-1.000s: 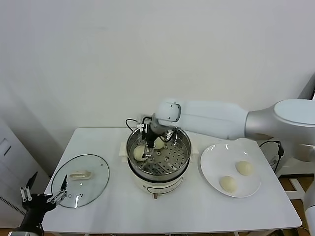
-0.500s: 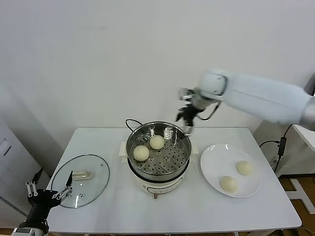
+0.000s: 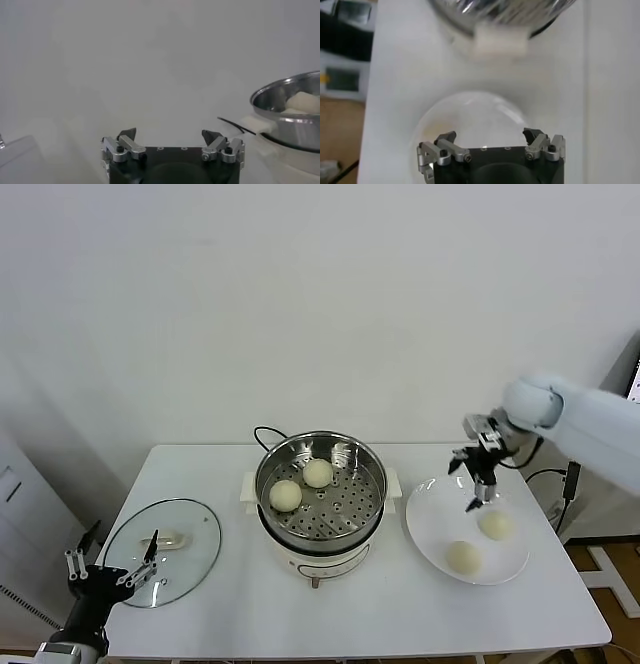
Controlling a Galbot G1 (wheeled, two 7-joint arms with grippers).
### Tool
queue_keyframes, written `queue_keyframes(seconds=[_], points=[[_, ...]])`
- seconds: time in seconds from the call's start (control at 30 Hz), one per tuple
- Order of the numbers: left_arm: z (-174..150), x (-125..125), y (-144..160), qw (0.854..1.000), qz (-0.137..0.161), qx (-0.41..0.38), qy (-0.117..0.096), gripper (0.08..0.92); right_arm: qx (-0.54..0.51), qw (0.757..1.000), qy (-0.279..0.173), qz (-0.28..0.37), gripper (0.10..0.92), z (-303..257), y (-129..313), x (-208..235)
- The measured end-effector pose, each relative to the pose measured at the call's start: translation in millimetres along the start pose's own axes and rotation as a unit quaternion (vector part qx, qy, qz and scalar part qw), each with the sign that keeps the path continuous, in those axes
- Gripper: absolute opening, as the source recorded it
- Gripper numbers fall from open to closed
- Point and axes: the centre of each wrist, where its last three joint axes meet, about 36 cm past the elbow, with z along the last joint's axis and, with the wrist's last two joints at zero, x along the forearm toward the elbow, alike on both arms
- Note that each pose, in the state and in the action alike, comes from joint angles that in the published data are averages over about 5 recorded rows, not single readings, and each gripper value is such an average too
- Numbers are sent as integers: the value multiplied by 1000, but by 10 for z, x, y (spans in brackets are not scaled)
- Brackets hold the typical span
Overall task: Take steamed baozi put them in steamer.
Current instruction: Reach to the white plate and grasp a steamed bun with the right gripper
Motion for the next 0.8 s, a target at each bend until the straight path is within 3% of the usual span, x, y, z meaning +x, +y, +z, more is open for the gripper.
queue_keyframes(seconds=[0.33, 0.8], points=[[3, 4, -24, 1000, 1, -2, 4, 823, 3, 999, 11, -32, 823, 273, 279, -659], [20, 35, -55, 1000, 0, -2, 11, 823, 9, 999, 12, -50, 811, 276, 405, -1248]])
